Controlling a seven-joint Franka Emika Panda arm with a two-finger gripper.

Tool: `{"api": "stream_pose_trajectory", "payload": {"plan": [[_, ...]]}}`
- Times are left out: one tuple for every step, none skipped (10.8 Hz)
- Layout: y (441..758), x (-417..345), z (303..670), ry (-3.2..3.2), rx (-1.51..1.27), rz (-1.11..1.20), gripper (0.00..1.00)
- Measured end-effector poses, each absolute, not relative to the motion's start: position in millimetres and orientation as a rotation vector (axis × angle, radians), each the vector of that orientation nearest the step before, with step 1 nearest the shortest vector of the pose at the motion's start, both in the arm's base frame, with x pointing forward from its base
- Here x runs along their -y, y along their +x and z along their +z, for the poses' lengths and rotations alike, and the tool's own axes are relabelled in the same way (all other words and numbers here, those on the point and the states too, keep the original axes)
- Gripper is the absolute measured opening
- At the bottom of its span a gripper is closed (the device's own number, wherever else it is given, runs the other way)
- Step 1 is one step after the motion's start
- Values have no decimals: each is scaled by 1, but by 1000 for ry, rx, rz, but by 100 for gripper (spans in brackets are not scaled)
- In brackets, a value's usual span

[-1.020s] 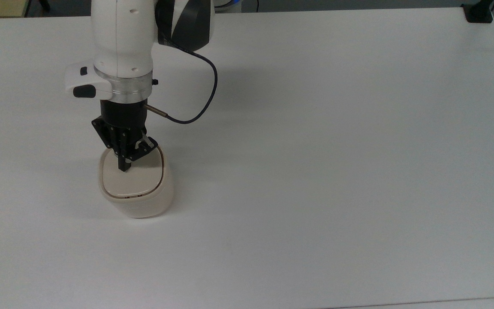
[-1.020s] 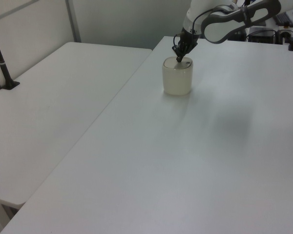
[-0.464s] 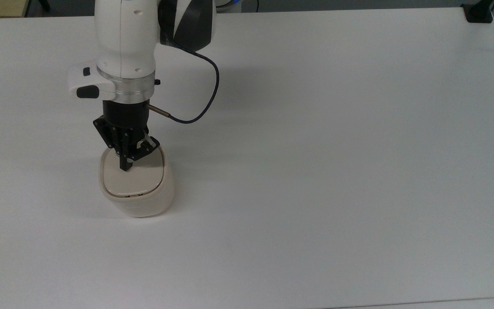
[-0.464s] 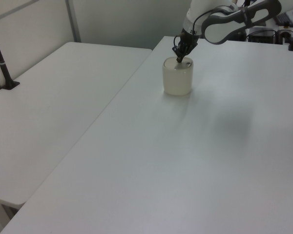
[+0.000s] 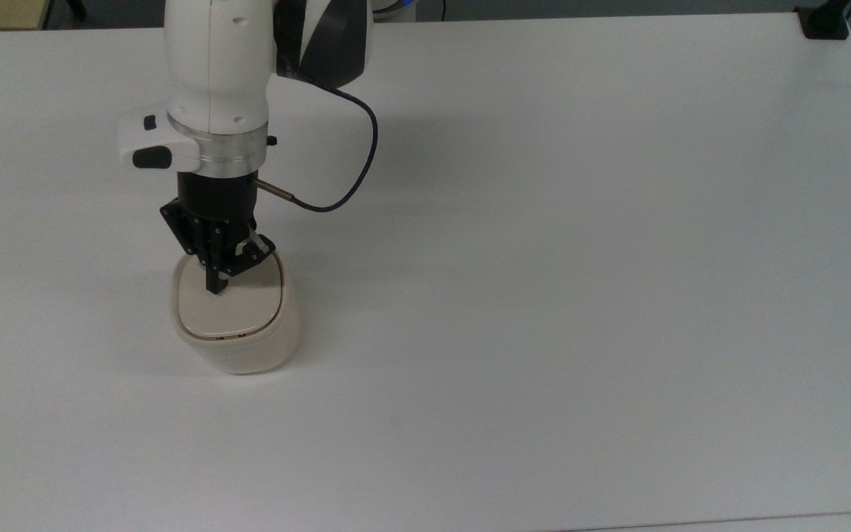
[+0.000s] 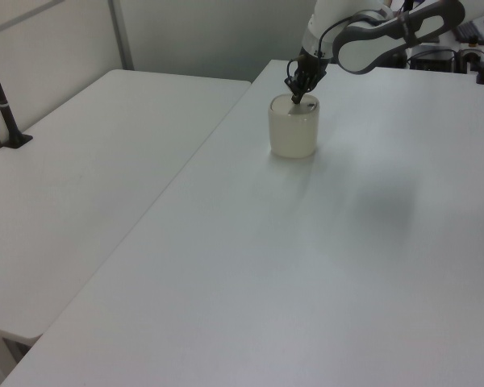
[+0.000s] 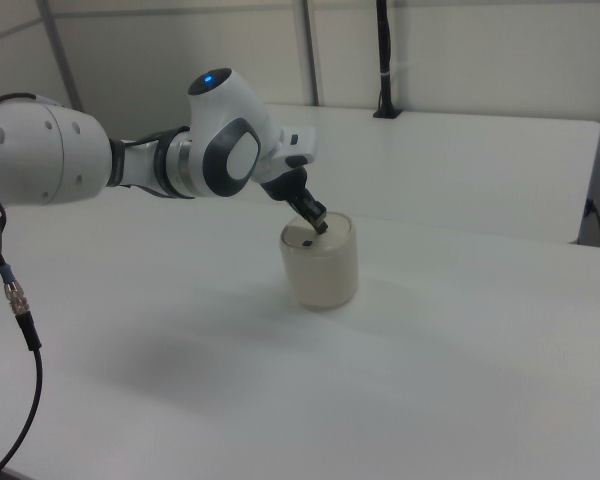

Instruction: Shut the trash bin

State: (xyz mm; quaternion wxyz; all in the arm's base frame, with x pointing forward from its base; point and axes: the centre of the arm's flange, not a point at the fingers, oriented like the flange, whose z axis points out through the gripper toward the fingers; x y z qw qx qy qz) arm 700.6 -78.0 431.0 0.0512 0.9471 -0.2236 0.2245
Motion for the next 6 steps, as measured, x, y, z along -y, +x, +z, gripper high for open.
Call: {"api": "stream_pose_trajectory", "payload": {"plan": [[700, 78, 433, 2882, 682, 687, 1], [698, 79, 440, 2880, 690, 684, 1], [692, 81, 455, 2878, 702, 671, 1], [683, 82, 479, 2876, 719, 659, 1], [671, 82, 505, 2883, 748, 645, 1], [658, 80, 531, 2891, 771, 626, 1]]}}
